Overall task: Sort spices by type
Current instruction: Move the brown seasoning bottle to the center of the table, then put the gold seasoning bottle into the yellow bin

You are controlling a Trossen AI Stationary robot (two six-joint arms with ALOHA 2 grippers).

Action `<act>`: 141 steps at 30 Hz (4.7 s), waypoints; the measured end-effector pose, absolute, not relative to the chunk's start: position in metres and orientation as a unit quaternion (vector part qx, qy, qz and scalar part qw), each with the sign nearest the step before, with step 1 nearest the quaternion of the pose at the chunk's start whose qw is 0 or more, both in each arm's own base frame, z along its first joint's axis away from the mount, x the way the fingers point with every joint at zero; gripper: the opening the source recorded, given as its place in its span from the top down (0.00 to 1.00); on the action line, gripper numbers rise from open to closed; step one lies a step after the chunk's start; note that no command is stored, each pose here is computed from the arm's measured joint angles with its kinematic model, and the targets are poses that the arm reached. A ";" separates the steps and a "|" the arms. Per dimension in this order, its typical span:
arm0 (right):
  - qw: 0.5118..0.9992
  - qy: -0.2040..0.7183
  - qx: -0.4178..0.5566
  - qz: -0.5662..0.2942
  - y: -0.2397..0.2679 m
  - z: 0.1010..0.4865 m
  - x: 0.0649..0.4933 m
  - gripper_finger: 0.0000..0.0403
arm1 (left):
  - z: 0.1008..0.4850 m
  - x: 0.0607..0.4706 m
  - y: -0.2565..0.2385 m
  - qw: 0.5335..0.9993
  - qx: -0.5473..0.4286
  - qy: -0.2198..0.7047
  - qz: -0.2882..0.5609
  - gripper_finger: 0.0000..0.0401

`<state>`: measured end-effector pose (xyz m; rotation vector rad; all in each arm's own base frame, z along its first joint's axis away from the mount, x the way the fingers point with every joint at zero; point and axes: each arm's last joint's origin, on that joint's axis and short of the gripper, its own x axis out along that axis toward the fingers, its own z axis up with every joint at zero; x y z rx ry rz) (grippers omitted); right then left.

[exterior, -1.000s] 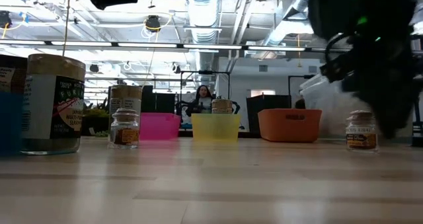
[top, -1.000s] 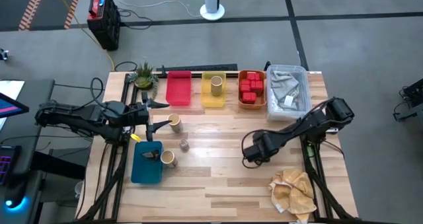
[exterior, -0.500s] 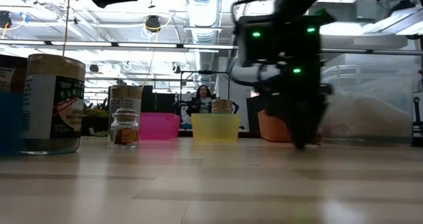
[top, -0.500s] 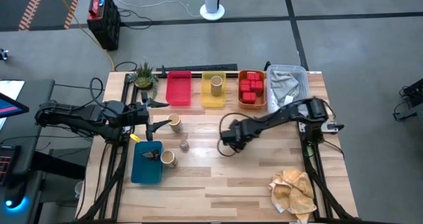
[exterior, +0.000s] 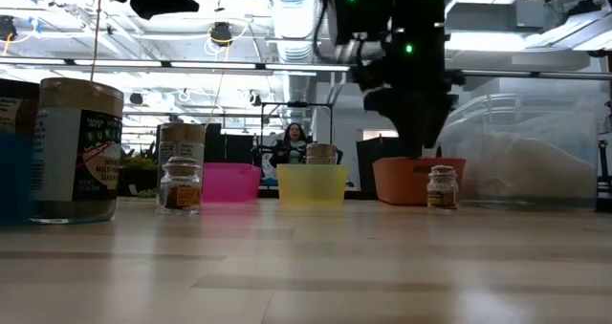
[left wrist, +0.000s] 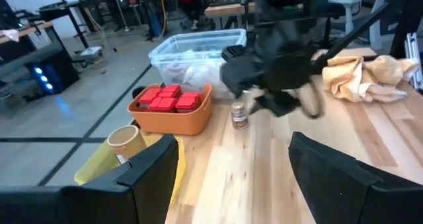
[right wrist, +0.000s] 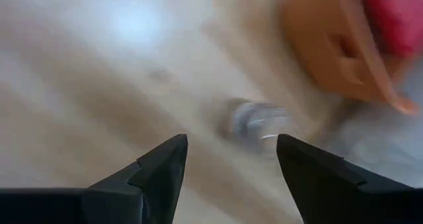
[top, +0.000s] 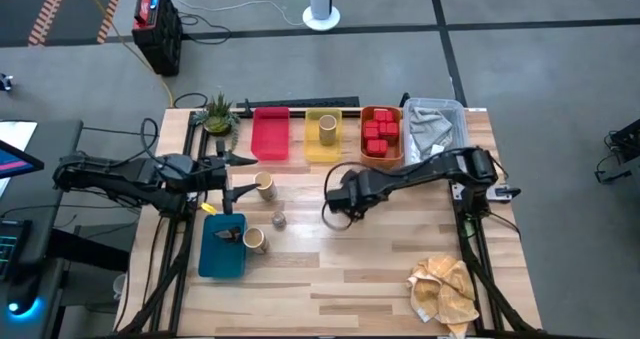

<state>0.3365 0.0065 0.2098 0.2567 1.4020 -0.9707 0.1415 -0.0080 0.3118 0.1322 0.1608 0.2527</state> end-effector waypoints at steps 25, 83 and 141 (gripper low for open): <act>0.617 0.647 0.248 -0.374 -0.035 0.213 0.332 0.31 | 0.309 0.141 -0.009 0.987 0.063 0.093 0.114 0.31; 0.793 0.482 -0.052 -0.368 0.011 0.245 0.339 0.32 | 0.306 0.133 -0.008 0.987 0.024 0.106 0.118 0.31; 0.930 0.179 -0.062 -0.315 -0.016 0.289 0.279 0.32 | 0.269 0.253 0.059 0.820 0.014 0.564 0.097 0.10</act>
